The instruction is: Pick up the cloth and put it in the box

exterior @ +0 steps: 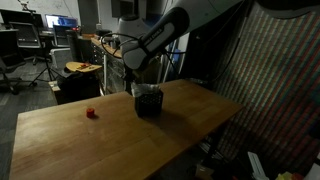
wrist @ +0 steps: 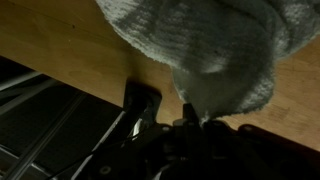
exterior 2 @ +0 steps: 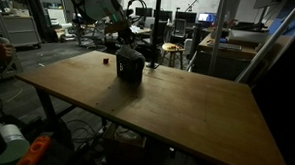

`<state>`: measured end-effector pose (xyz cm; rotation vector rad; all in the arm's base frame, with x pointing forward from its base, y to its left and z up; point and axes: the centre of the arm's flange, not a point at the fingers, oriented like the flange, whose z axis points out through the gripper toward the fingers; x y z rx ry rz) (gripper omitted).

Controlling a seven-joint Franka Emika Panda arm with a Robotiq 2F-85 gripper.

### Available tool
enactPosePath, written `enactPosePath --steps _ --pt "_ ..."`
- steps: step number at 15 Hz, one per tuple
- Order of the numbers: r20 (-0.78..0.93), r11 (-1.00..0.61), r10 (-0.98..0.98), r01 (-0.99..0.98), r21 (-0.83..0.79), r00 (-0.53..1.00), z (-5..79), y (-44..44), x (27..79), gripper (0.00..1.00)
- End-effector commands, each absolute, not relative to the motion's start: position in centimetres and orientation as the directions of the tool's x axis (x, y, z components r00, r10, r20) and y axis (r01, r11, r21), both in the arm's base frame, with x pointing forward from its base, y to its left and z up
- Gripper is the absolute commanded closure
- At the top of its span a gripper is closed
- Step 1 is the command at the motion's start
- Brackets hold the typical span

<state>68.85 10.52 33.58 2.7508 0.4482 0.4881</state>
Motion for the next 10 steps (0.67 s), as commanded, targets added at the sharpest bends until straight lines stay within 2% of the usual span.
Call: enactPosePath --steps 1,10 --pt "0.323 -0.921 0.318 0.210 0.327 0.891 35.8 9.0 68.4 0.96" --pt "0.356 -0.972 0.169 0.095 0.216 0.919 34.9 4.6 65.8 0.96"
